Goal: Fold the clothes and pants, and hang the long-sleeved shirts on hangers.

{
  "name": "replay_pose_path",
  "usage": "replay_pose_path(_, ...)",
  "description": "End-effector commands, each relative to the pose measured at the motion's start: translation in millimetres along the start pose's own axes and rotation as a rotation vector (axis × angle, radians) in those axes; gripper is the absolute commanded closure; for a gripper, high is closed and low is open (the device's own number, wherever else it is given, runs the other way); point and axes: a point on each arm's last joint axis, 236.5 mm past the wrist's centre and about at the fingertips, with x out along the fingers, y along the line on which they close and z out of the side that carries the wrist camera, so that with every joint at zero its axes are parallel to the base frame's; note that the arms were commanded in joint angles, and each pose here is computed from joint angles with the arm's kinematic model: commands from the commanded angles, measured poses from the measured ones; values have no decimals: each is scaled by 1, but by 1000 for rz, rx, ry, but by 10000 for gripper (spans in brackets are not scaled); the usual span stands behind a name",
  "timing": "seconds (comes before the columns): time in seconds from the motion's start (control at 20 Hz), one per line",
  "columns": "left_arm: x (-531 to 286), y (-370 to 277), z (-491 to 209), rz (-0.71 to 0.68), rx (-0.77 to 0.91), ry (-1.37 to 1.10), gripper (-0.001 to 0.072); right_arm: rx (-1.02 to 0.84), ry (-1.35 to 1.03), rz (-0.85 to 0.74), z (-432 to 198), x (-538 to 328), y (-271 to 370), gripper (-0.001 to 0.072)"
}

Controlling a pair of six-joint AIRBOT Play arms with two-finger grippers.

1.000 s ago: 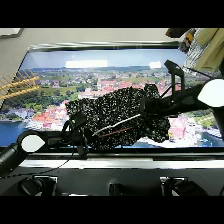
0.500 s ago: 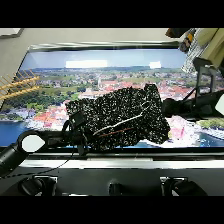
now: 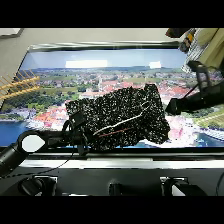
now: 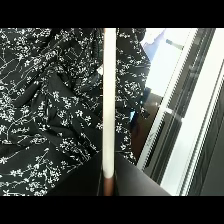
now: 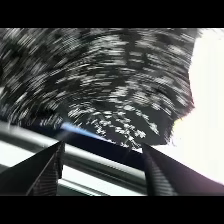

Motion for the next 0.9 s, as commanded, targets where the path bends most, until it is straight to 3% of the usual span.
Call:
replay_pose_path(0.0, 0, 0, 0, 0, 1, 0, 678, -394, 48, 167, -1, 25, 26, 176)
replay_pose_path(0.15, 0, 0, 0, 0, 1, 0, 678, -596, 97, 222, 1, 54, 37, 176)
replay_pose_path(0.65, 0, 0, 0, -1, 0, 1, 679, -732, 43, 354, 18, 89, 51, 176)
replay_pose_path(0.75, 0, 0, 0, -1, 1, 1, 678, -771, 4, 400, 23, 92, 60, 196)
replay_pose_path(0.85, 0, 0, 0, -1, 0, 1, 678, -800, 44, 444, 12, 94, 62, 294)
